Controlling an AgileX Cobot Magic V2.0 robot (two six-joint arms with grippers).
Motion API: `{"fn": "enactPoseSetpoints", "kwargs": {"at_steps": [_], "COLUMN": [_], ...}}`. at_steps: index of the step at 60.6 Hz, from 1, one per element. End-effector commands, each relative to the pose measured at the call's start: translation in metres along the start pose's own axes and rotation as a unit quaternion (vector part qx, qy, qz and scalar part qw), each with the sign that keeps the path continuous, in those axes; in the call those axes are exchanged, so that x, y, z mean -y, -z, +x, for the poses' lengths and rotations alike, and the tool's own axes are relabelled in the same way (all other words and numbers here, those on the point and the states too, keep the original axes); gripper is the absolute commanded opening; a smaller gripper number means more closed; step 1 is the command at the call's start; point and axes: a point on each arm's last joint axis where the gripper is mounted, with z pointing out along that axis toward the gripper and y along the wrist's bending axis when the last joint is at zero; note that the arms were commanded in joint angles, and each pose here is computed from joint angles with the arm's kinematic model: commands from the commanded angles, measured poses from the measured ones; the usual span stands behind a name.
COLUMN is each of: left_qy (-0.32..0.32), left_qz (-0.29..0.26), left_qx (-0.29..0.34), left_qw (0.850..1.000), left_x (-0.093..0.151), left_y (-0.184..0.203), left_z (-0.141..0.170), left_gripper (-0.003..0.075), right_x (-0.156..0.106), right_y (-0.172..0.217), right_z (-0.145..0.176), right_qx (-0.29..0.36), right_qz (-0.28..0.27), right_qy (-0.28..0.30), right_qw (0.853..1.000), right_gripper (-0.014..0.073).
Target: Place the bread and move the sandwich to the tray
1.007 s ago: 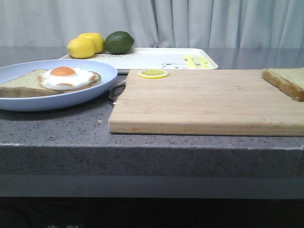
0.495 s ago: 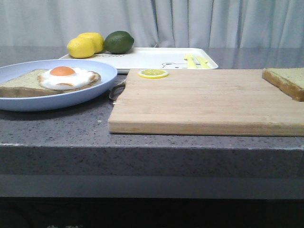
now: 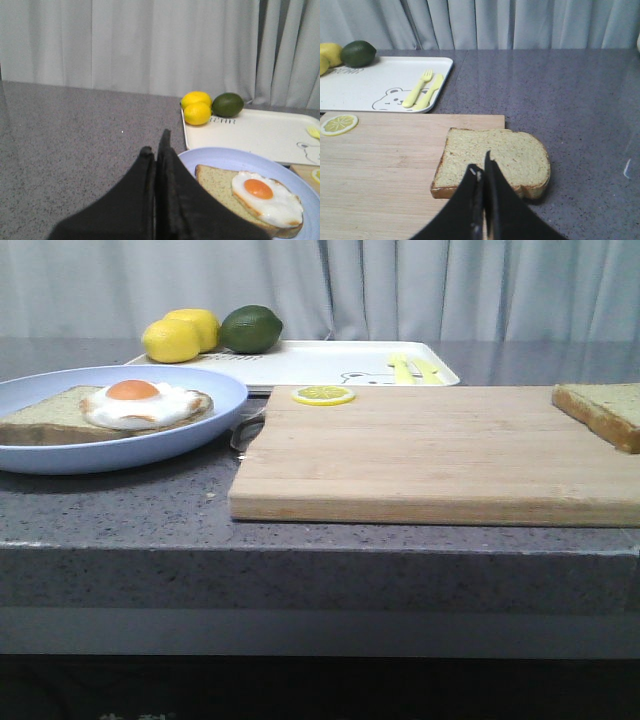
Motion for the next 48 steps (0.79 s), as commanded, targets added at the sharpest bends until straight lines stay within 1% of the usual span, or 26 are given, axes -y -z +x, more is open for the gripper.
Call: {"fn": "enactPoseSetpoints", "kwargs": {"at_steps": [1, 6, 8, 10, 13, 16, 17, 19, 20, 21, 22, 23, 24, 26, 27, 29, 32, 36, 43, 48], "left_qy": [-0.001, -0.001, -0.001, -0.001, -0.002, -0.003, -0.004, -0.005, -0.005, -0.005, -0.005, -0.005, -0.005, -0.005, -0.005, -0.005, -0.005, -0.005, -0.005, -0.005], "left_qz": [0.000, 0.000, 0.000, 0.000, 0.000, 0.000, 0.000, 0.000, 0.000, 0.000, 0.000, 0.000, 0.000, 0.000, 0.000, 0.000, 0.000, 0.000, 0.000, -0.001], "left_qx": [0.018, 0.009, 0.010, 0.011, 0.012, 0.012, 0.012, 0.012, 0.012, 0.012, 0.012, 0.012, 0.012, 0.013, 0.013, 0.013, 0.013, 0.013, 0.012, 0.010], "left_qw": [1.000, 1.000, 1.000, 1.000, 1.000, 1.000, 1.000, 1.000, 1.000, 1.000, 1.000, 1.000, 1.000, 1.000, 1.000, 1.000, 1.000, 1.000, 1.000, 1.000], "left_x": [0.001, 0.001, 0.001, 0.001, 0.001, 0.001, 0.001, 0.001, 0.001, 0.001, 0.001, 0.001, 0.001, 0.001, 0.001, 0.001, 0.001, 0.001, 0.001, 0.001], "left_y": [-0.013, -0.020, -0.021, -0.021, -0.022, -0.022, -0.022, -0.022, -0.022, -0.022, -0.022, -0.022, -0.022, -0.022, -0.022, -0.022, -0.022, -0.022, -0.022, -0.022], "left_z": [-0.019, -0.020, -0.020, -0.020, -0.020, -0.020, -0.020, -0.020, -0.020, -0.020, -0.020, -0.020, -0.020, -0.021, -0.021, -0.021, -0.021, -0.021, -0.020, -0.020], "left_gripper": [-0.0019, -0.0019, -0.0018, -0.0016, 0.0005, 0.0065, 0.0104, 0.0167, 0.0223, 0.0262, 0.0325, 0.0367, 0.0447, 0.0530, 0.0557, 0.0608, 0.0643, 0.0640, 0.0640, 0.0640], "right_x": [0.000, 0.000, 0.000, 0.000, 0.000, 0.000, 0.000, 0.000, 0.000, 0.000, 0.000, 0.000, 0.000, 0.000, 0.000, 0.000, 0.000, 0.000, -0.001, -0.001], "right_y": [-0.008, -0.011, -0.011, -0.011, -0.011, -0.011, -0.011, -0.011, -0.011, -0.011, -0.011, -0.011, -0.011, -0.011, -0.011, -0.012, -0.012, -0.013, -0.027, -0.046], "right_z": [-0.020, -0.021, -0.021, -0.021, -0.021, -0.021, -0.021, -0.021, -0.021, -0.020, -0.020, -0.020, -0.020, -0.019, -0.019, -0.019, -0.019, -0.020, -0.031, -0.045], "right_qx": [0.028, 0.029, 0.029, 0.029, 0.029, 0.029, 0.028, 0.027, 0.026, 0.025, 0.025, 0.025, 0.025, 0.025, 0.025, 0.027, 0.028, 0.023, -0.035, -0.083], "right_qz": [0.004, 0.004, 0.004, 0.004, 0.004, 0.004, 0.004, 0.004, 0.004, 0.004, 0.004, 0.004, 0.004, 0.005, 0.005, 0.005, 0.005, 0.005, 0.006, 0.009], "right_qy": [-0.001, -0.002, -0.002, -0.002, -0.002, -0.002, -0.002, -0.002, -0.002, -0.002, -0.002, -0.002, -0.002, -0.002, -0.002, -0.002, -0.002, -0.002, 0.000, 0.004], "right_qw": [1.000, 1.000, 1.000, 1.000, 1.000, 1.000, 1.000, 1.000, 1.000, 1.000, 1.000, 1.000, 1.000, 1.000, 1.000, 1.000, 1.000, 1.000, 0.999, 0.996], "right_gripper": [-0.0058, -0.0050, -0.0034, -0.0001, 0.0087, 0.0196, 0.0247, 0.0318, 0.0370, 0.0402, 0.0449, 0.0477, 0.0515, 0.0566, 0.0589, 0.0616, 0.0627, 0.0622, 0.0622, 0.0622]}}
